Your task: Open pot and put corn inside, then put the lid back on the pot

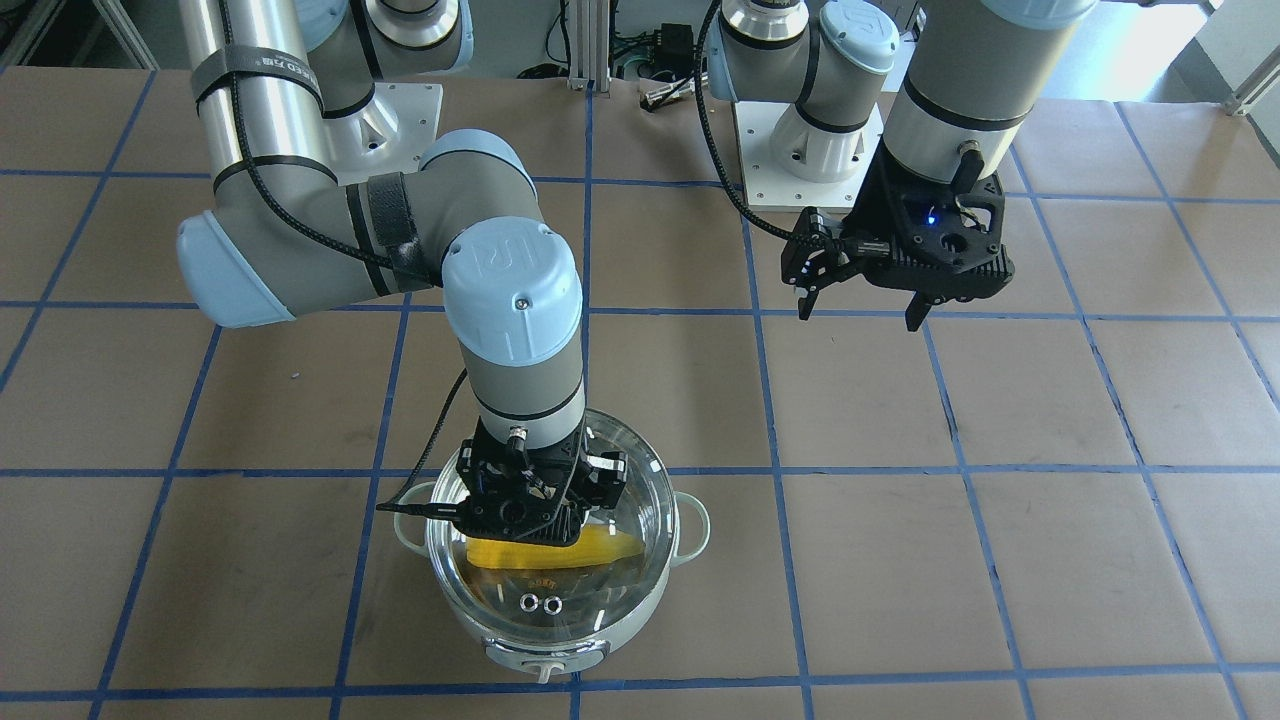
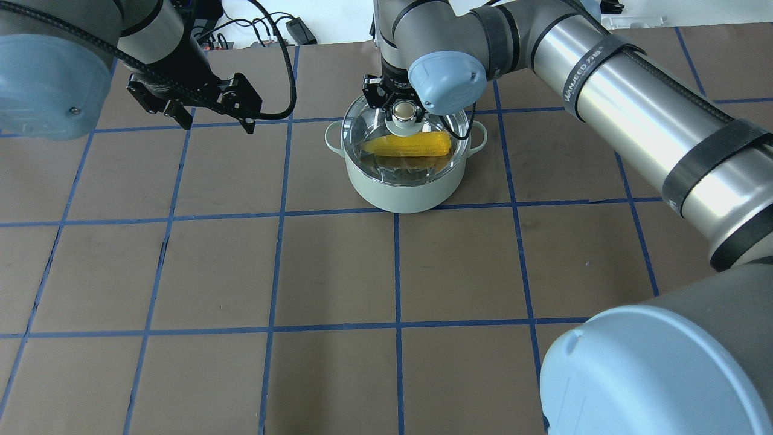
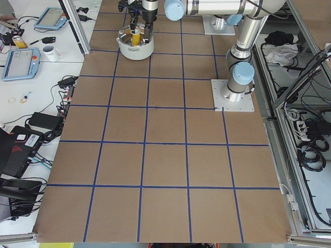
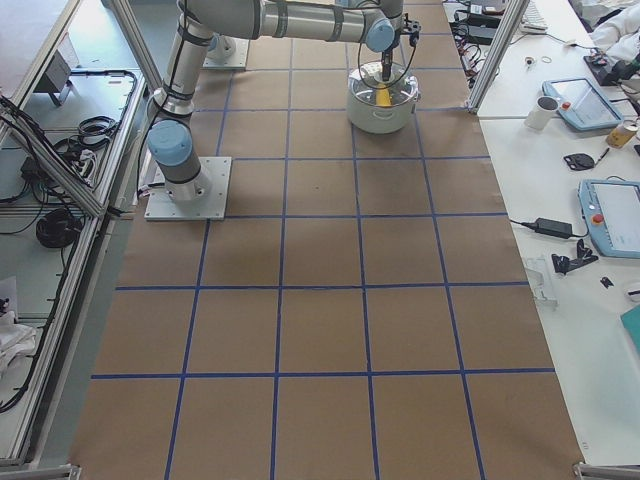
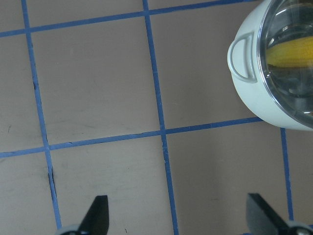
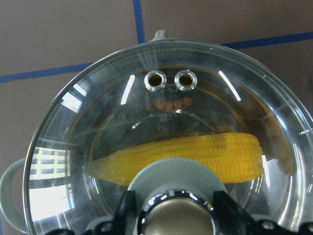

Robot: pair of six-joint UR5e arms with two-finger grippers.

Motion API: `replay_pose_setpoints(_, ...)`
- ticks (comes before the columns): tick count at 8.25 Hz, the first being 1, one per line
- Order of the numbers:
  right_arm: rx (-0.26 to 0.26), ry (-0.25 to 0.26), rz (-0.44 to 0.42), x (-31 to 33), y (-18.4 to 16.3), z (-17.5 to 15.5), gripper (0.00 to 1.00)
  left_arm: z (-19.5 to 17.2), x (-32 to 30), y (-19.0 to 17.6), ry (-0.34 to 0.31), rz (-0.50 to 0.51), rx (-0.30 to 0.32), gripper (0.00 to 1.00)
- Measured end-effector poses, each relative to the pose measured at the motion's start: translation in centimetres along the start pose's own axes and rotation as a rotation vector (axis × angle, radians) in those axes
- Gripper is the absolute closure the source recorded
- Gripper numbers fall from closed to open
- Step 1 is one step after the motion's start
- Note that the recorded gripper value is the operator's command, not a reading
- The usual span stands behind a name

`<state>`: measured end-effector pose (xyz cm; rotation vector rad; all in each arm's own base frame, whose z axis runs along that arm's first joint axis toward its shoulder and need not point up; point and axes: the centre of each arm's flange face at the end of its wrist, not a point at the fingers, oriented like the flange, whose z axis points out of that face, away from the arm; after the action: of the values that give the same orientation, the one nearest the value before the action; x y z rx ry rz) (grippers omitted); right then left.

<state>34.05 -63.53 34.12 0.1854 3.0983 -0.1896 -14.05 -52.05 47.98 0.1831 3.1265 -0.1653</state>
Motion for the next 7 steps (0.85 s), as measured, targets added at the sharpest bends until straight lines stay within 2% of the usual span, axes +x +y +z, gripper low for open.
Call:
replay_pose_setpoints(3, 0.002, -0.004, 0.000, 0.1, 0.1, -0.4, 0.00, 0.0, 0.0, 0.0, 0.000, 0.000, 0.000, 0.00)
replay_pose_setpoints(5, 0.018, -0.017, -0.018, 0.8, 0.6, -3.5, 0.00, 0.0, 0.0, 0.0, 0.000, 0.000, 0.000, 0.00)
replay_pose_setpoints(7, 0.001, -0.009, -0.037, 3.9, 2.2, -7.5, 0.00, 0.0, 0.0, 0.0, 0.000, 0.001, 0.000, 0.00)
